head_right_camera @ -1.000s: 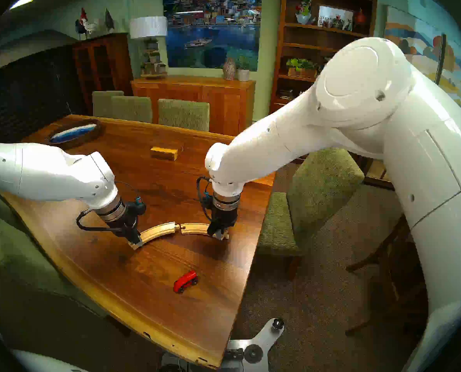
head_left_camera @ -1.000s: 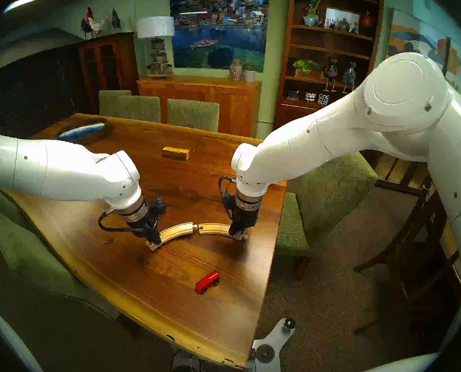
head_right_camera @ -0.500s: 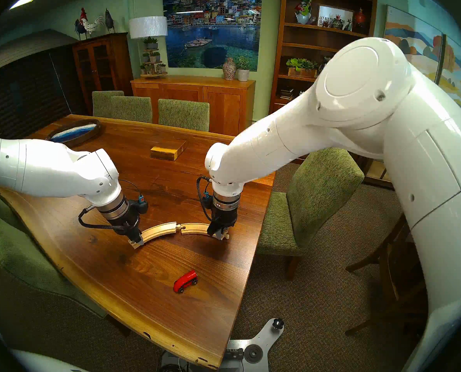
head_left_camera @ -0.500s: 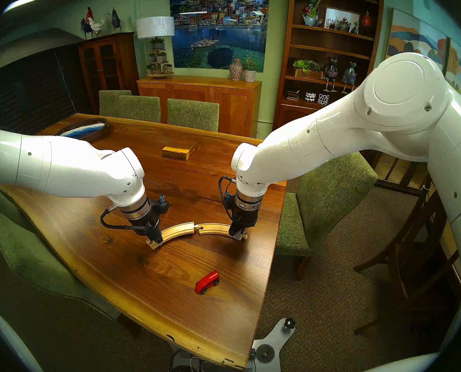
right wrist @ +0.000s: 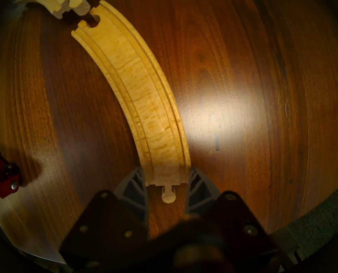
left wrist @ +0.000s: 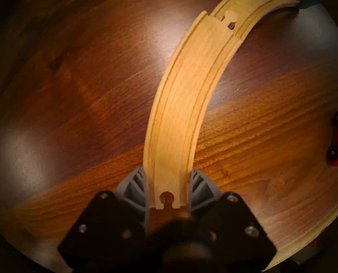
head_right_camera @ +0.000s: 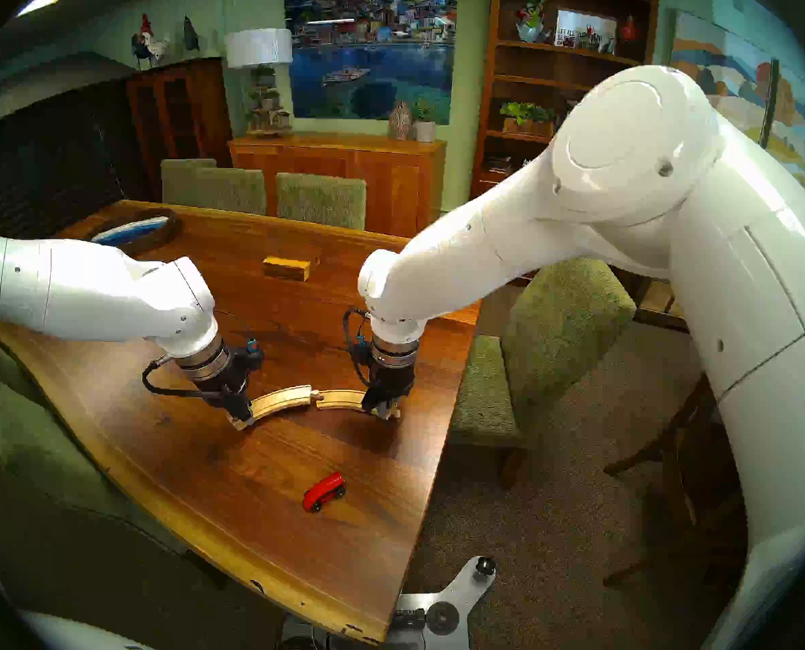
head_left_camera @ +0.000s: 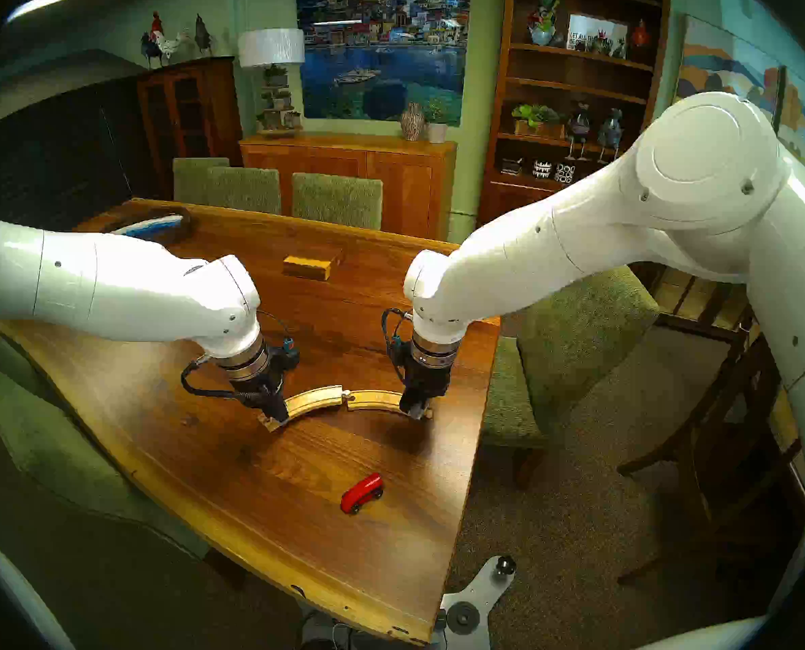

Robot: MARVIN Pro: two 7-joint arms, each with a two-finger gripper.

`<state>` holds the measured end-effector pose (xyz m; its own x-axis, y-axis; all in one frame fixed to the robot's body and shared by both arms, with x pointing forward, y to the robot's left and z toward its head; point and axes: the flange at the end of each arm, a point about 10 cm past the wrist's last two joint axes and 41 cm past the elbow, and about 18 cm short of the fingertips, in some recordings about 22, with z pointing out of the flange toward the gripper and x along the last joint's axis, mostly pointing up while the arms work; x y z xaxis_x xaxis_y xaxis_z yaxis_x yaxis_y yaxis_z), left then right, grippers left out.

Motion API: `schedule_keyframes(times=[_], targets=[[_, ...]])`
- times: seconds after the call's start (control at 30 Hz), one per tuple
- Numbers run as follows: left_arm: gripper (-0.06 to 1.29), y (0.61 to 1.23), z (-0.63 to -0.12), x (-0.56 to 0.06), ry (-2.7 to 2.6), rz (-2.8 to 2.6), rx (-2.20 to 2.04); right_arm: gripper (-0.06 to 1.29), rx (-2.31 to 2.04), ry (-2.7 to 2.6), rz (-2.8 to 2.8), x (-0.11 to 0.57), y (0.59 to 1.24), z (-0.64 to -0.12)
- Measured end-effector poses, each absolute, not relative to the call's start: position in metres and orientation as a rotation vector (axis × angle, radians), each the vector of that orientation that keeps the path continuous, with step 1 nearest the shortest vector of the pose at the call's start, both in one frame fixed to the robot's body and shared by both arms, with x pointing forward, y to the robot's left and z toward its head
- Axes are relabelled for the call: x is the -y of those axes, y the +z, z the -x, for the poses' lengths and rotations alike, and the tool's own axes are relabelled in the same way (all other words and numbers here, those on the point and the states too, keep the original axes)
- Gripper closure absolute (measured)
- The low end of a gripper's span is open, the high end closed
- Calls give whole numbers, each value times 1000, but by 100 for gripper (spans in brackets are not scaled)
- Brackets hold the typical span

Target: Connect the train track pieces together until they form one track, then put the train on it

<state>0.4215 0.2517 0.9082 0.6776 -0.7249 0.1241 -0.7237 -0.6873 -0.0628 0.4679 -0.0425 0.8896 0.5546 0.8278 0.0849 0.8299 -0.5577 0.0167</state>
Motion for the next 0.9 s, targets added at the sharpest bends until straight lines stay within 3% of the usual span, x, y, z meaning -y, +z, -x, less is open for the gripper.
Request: schedule_keyframes(times=[0.9], targets=[[100, 903, -422, -249, -205, 2868, -1257, 105, 1465, -129, 2747, 42, 890, -468]])
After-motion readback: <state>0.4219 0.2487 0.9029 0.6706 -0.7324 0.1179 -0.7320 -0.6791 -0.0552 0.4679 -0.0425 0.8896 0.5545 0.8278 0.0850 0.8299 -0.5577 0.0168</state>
